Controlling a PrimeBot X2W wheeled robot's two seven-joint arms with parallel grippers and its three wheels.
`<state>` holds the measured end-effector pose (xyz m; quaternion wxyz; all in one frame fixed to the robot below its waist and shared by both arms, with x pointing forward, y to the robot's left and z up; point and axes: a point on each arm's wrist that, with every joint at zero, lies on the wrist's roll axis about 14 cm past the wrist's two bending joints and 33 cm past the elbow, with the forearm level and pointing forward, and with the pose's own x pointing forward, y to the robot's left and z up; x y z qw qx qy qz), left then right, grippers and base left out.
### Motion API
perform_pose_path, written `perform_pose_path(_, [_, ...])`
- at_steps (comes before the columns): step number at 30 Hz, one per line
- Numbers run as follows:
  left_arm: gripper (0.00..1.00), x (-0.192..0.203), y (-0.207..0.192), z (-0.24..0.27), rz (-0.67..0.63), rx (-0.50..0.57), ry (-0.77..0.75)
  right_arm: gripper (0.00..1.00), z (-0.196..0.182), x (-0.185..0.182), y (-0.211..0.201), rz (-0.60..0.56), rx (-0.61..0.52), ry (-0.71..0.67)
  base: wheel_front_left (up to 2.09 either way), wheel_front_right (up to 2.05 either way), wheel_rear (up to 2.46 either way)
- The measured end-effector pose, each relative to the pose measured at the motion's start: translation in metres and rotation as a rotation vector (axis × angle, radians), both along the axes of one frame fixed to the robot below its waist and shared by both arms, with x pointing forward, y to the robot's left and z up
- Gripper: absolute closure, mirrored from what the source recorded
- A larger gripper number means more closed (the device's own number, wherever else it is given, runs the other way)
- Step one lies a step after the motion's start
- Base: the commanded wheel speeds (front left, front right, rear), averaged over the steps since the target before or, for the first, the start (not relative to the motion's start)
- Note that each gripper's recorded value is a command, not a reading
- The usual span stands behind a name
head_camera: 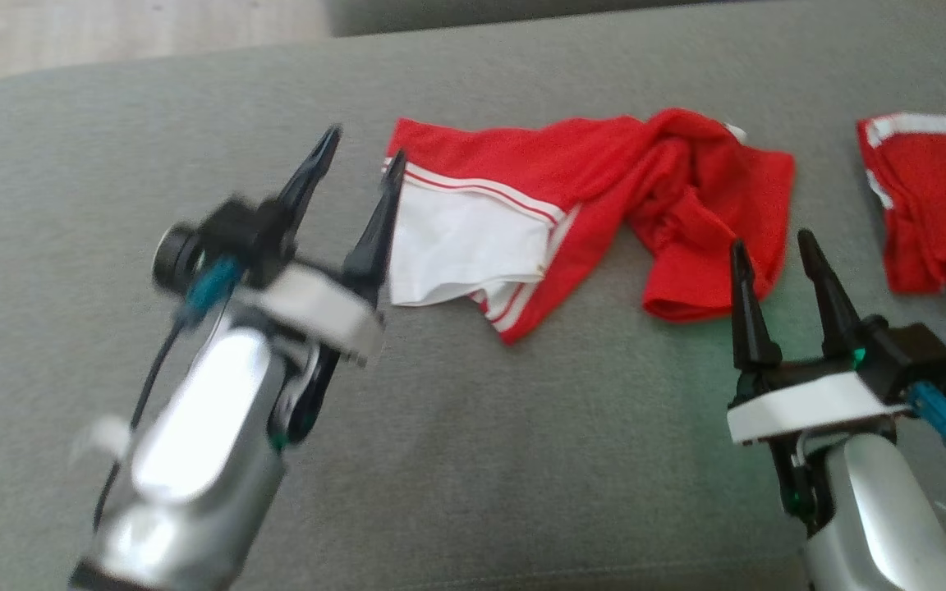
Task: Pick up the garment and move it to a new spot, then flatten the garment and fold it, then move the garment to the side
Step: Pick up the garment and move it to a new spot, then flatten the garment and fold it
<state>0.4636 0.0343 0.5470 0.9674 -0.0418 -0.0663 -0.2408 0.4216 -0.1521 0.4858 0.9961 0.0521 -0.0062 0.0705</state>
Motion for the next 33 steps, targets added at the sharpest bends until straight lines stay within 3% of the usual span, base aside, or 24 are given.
perform_pose_path(7, [0.00, -0.048, 0.048, -0.008, 0.141, -0.034, 0.012, 0.00, 0.002, -0.011, 0.015, 0.038, 0.007, -0.003, 0.00, 0.00, 0.00])
perform_pose_path(14, [0.00, -0.086, 0.065, -0.037, 0.224, -0.052, 0.092, 0.00, 0.002, -0.017, 0.022, 0.059, 0.002, -0.001, 0.00, 0.00, 0.00])
perform_pose_path(25, [0.00, -0.085, 0.072, -0.034, 0.237, -0.049, 0.073, 0.00, -0.007, -0.014, 0.032, 0.092, -0.014, 0.019, 0.00, 0.00, 0.00])
perform_pose_path(33, [0.00, -0.085, 0.083, -0.049, 0.269, -0.041, 0.116, 0.00, -0.025, -0.003, 0.089, 0.267, -0.075, 0.098, 0.00, 0.00, 0.00])
